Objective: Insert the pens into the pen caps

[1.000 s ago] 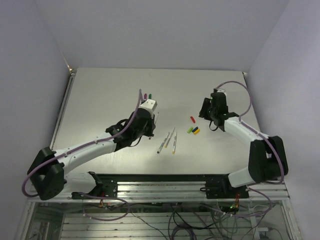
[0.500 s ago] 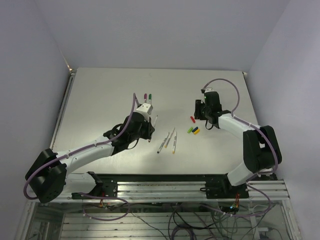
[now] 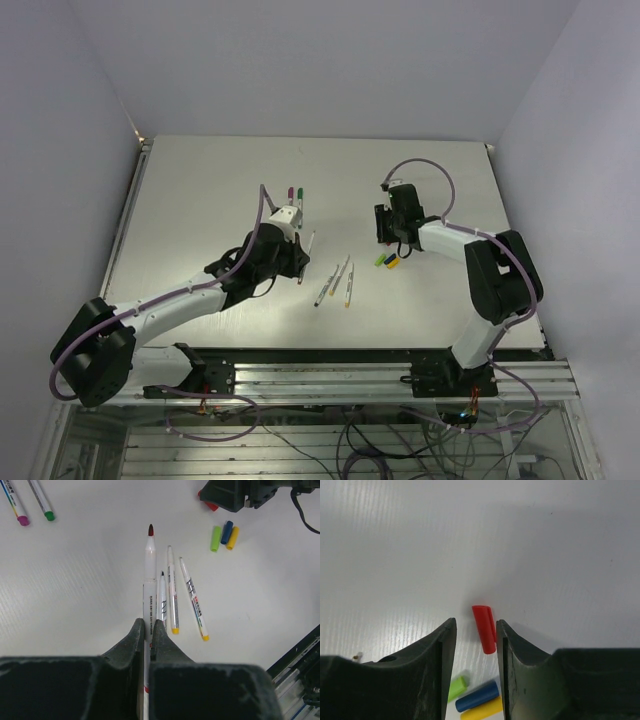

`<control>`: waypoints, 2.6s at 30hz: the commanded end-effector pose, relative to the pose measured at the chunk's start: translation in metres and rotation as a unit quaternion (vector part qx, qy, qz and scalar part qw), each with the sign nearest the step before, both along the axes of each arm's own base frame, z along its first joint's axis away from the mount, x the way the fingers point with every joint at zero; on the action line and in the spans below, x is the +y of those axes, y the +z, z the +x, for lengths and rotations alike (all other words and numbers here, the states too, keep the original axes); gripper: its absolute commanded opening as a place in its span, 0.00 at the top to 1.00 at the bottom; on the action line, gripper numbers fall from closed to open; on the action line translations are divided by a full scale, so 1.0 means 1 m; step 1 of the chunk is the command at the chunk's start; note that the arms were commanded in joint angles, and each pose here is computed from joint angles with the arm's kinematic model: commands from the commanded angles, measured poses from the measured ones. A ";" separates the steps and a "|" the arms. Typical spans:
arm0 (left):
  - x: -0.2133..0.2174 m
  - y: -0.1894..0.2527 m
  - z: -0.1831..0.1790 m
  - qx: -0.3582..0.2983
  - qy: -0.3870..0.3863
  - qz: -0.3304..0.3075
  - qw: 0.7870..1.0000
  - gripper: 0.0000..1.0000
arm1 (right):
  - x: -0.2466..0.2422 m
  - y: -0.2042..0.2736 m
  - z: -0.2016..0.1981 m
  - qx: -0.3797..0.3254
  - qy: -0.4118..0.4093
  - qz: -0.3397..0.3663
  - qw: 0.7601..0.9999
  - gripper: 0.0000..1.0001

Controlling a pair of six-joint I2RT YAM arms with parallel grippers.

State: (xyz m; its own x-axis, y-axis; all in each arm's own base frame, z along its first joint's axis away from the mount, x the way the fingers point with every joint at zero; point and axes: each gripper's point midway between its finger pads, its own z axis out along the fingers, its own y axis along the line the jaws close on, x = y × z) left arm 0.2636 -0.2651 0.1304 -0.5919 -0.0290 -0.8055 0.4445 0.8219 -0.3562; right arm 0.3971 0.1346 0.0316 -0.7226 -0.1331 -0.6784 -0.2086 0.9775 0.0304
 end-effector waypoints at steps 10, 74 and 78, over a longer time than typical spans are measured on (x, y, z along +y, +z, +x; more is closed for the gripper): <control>-0.006 0.003 0.003 0.004 -0.015 -0.033 0.999 0.93 | -0.004 -0.010 0.020 0.000 -0.010 -0.027 1.000 0.65; -0.005 0.002 0.011 0.005 -0.021 -0.045 0.999 0.93 | 0.000 -0.009 -0.019 0.057 -0.082 0.045 0.994 1.00; -0.010 0.010 0.013 -0.007 -0.032 -0.051 0.998 0.93 | 0.018 0.048 -0.005 -0.026 -0.058 0.114 0.991 1.00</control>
State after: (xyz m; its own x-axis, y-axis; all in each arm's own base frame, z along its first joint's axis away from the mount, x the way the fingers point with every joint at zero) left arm 0.2666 -0.2615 0.1154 -0.6376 -0.0583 -0.7681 0.4355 0.7953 -0.4218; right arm 0.3885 0.1341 0.0306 -0.7677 0.0521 -0.6387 -0.0418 0.9905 0.1311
